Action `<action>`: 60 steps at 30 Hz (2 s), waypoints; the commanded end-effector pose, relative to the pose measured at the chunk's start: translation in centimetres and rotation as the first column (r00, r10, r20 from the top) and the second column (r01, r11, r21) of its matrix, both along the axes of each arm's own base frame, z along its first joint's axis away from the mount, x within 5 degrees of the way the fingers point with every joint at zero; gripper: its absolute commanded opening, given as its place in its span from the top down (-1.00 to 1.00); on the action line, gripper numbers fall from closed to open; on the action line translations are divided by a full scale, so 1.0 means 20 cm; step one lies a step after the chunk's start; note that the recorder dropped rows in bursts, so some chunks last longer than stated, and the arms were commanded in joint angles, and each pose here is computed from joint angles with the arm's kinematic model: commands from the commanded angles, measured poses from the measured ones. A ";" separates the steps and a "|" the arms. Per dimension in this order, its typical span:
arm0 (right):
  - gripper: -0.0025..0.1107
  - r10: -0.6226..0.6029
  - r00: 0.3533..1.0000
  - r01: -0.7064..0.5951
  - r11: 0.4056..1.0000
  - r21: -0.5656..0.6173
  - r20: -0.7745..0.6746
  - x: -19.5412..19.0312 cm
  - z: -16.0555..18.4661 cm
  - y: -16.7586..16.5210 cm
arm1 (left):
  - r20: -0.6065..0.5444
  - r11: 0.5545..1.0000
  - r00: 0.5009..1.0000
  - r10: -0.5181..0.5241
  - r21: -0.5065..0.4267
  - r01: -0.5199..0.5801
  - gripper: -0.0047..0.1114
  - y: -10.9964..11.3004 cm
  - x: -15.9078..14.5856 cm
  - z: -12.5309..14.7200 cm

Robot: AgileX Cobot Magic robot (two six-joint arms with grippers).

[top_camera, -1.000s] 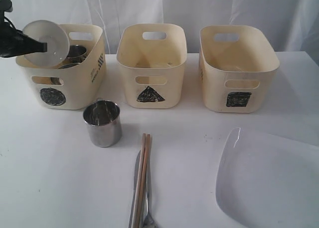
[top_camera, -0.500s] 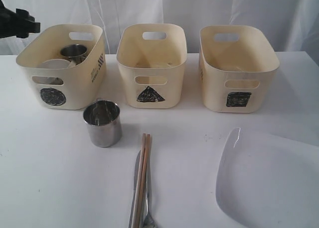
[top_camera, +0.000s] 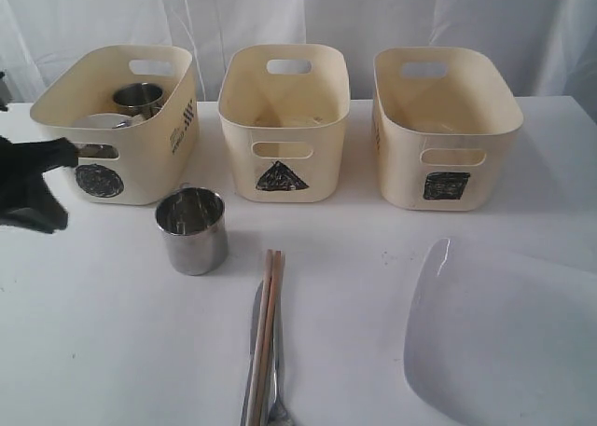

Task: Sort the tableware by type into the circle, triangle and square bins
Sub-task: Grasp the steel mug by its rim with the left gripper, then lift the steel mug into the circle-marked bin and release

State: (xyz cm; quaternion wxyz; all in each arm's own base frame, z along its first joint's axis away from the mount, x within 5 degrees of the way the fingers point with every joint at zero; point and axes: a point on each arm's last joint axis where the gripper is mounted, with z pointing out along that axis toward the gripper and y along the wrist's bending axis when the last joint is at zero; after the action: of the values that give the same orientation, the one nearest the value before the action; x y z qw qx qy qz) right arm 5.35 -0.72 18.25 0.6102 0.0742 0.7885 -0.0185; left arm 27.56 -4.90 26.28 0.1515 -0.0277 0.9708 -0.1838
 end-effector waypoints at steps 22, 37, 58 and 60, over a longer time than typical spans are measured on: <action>0.96 -0.002 1.000 0.002 1.000 -0.005 0.009 0.00 0.00 0.00 | 0.172 0.921 0.982 -0.080 -0.365 0.139 0.31 -0.17 0.19 -0.23; 0.96 -0.002 1.000 0.002 1.000 -0.005 0.009 0.00 0.00 0.00 | 0.285 0.967 0.958 -0.037 -0.233 0.106 -0.15 -0.15 0.25 -0.24; 0.96 -0.009 1.000 0.008 1.000 0.020 0.012 0.00 0.00 0.00 | 0.260 0.975 0.947 -0.191 -0.061 0.213 -0.15 -0.38 0.27 -0.51; 0.96 -0.009 1.000 0.008 1.000 0.020 0.012 0.00 0.00 0.00 | 0.236 0.973 0.951 -0.202 -0.060 0.222 -0.15 -0.39 0.27 -0.55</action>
State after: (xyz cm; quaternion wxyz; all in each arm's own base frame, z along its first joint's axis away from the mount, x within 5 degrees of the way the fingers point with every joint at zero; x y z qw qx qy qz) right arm 5.35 -0.72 18.25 0.6104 0.0812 0.7878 -0.0131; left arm 33.26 -12.43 16.48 0.2606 0.0843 0.9310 -0.2413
